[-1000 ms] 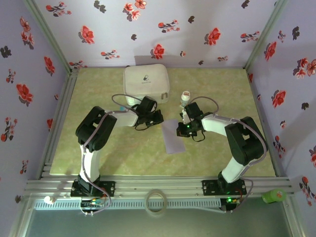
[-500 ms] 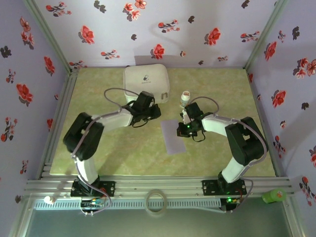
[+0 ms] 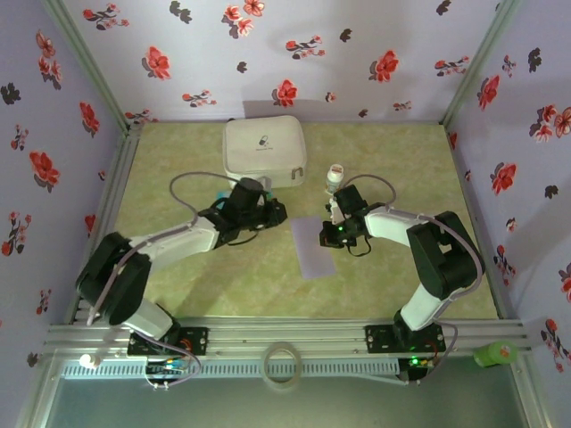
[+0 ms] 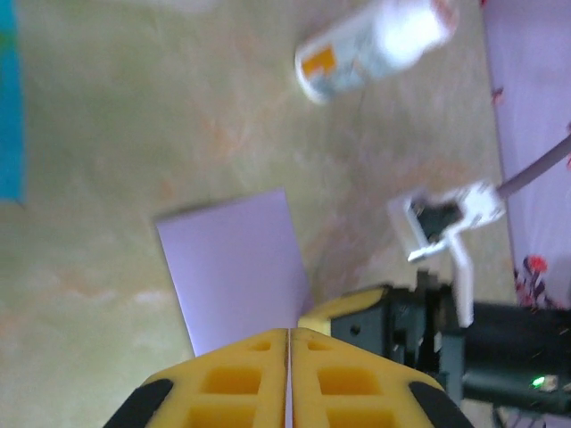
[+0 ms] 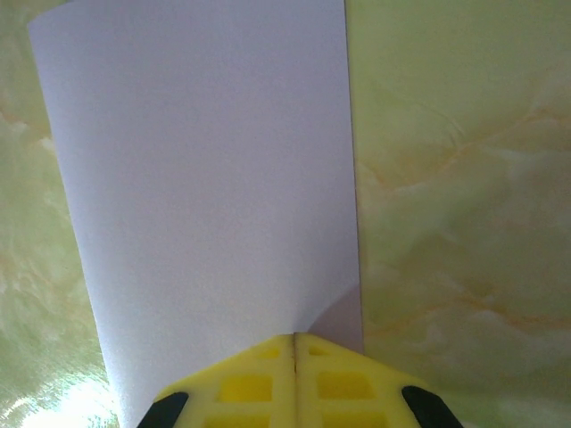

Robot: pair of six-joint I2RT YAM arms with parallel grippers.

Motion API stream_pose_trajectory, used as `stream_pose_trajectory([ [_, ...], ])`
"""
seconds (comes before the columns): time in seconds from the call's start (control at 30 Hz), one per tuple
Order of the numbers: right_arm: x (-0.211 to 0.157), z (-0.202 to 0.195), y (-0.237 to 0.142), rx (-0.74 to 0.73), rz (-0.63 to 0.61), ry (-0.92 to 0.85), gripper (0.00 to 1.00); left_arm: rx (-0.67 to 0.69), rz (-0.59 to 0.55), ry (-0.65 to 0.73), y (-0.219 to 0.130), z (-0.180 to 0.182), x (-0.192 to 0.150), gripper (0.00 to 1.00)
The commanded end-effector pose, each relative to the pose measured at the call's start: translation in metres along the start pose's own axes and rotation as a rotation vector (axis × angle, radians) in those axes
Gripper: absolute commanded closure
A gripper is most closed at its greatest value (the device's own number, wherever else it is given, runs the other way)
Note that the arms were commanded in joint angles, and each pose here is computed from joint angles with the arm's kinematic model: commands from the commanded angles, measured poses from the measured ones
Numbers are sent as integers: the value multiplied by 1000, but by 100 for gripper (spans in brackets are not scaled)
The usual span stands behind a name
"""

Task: Fold a paper plane with a square sheet of paper (pick it up from the middle)
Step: First fold the square sheet of paper in half at the center of the table.

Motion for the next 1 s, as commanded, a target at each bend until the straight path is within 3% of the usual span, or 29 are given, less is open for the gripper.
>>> stream_pose_trajectory([
  [0.0, -32, -18, 8, -117, 151, 62, 100, -31, 103, -24, 25, 2, -26, 91],
  [0.53, -32, -19, 9, -122, 158, 66, 100, -9, 242, -61, 65, 30, -58, 88],
  [0.97, -32, -19, 8, -126, 160, 67, 100, 159, 251, -72, 61, 87, -77, 87],
])
Point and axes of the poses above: each hand's point on the last joint's axis, 136 mm out from that joint toward the fingers, its own y axis out along the fingers, its own z axis along the line the jaws close on, x = y × z, the point moved 10 cm from there along -y, back along the fingers, and after that the axes turned 15 degrees about -y, right-handed, at the moved point
